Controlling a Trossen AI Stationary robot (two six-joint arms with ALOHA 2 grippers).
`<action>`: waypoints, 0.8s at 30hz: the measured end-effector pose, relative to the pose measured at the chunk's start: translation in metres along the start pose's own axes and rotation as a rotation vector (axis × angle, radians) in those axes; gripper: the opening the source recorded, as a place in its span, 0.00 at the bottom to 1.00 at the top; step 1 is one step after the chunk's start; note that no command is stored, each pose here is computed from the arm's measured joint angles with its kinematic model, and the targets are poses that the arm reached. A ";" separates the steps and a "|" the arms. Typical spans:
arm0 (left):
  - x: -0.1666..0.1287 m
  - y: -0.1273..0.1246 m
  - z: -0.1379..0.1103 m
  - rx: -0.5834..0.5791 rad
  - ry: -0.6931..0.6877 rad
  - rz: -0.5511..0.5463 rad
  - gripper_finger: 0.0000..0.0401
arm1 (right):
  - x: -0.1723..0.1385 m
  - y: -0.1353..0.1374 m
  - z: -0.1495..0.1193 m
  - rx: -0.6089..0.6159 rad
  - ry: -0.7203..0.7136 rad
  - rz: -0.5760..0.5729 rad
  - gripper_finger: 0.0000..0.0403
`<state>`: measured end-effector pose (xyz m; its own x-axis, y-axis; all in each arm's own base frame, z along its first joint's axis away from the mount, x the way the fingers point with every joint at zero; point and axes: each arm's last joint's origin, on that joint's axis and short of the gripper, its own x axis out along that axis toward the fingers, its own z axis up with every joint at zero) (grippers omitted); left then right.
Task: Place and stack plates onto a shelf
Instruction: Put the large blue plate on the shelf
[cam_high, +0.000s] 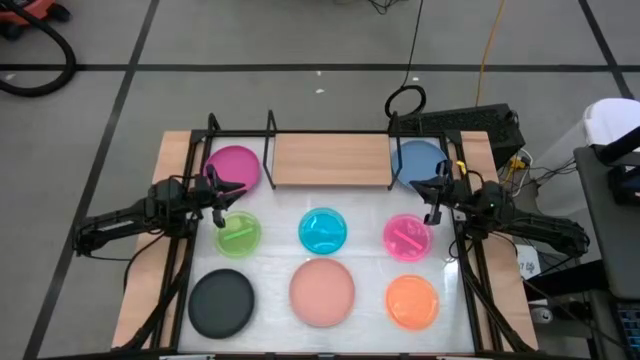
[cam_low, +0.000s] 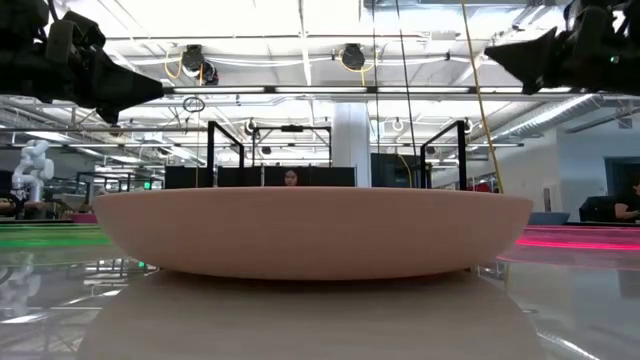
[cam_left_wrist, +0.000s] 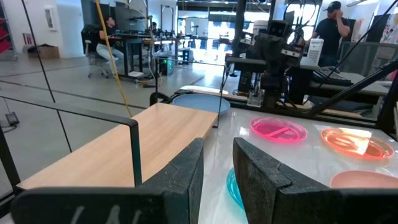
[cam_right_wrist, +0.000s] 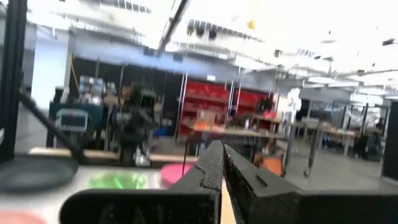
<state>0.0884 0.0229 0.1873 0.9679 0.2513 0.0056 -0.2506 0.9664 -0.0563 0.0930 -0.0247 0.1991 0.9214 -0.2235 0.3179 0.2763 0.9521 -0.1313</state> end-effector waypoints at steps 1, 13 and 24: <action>0.000 0.000 0.000 0.000 0.000 0.000 0.23 | 0.000 0.000 0.001 0.016 -0.011 -0.001 0.00; 0.000 0.000 0.001 0.000 -0.007 0.000 0.23 | 0.004 0.000 -0.007 0.063 0.105 -0.022 0.00; 0.000 0.000 0.001 0.000 -0.010 0.000 0.23 | 0.042 -0.009 0.030 -0.070 0.362 -0.064 0.02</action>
<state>0.0883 0.0229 0.1883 0.9676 0.2520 0.0153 -0.2508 0.9664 -0.0566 0.1206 -0.0360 0.2418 0.9352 -0.3532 -0.0235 0.3427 0.9201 -0.1898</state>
